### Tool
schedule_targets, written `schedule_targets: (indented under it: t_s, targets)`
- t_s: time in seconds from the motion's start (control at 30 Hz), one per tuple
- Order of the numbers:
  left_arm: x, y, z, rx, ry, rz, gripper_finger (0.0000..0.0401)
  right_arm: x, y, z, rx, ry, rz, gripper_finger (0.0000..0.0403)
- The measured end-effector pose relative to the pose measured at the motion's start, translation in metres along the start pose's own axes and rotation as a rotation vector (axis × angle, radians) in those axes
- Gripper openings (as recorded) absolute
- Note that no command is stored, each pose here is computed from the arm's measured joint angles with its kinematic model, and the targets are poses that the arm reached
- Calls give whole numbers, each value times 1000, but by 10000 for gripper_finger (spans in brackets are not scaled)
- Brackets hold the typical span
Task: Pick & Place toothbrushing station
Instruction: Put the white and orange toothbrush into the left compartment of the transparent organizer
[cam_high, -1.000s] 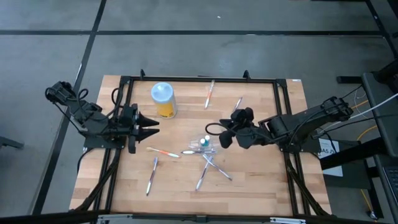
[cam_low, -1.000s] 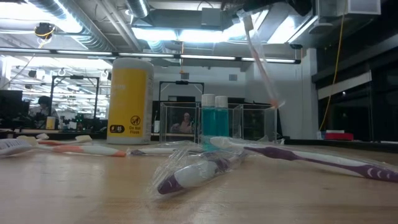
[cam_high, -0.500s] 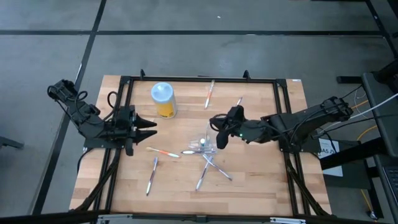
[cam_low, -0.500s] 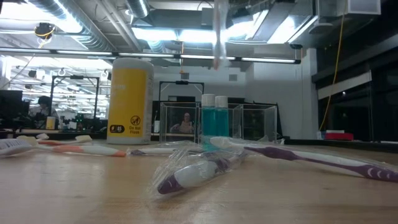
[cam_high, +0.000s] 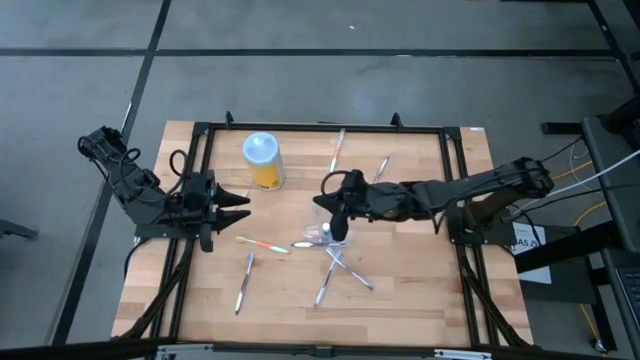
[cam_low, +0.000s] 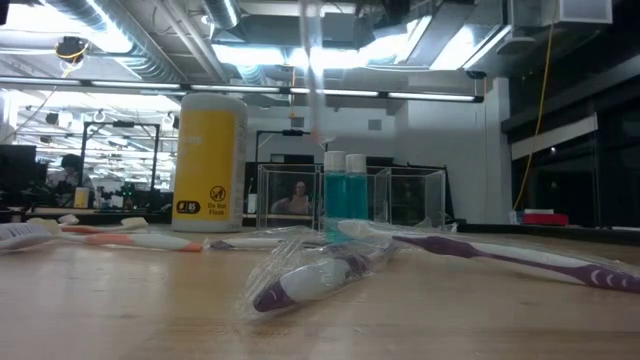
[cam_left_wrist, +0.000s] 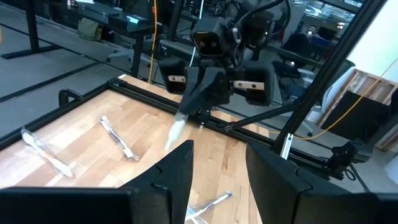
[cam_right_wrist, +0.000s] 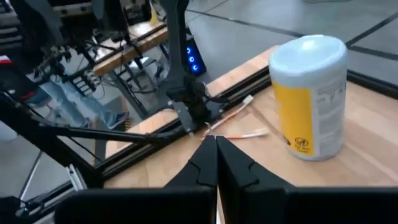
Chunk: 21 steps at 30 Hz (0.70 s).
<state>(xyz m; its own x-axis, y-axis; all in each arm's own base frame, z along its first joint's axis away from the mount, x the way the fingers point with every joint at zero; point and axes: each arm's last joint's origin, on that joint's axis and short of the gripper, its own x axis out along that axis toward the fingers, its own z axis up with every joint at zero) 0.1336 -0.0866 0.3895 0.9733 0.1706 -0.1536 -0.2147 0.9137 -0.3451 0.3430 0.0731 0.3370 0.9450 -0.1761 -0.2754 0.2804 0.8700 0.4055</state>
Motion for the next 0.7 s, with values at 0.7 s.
schedule_targets:
  t_s: [0.7]
  targets:
    - [0, 1, -1, 4, 6, 3, 143, 32, -12, -13, 2, 61, 37, 0]
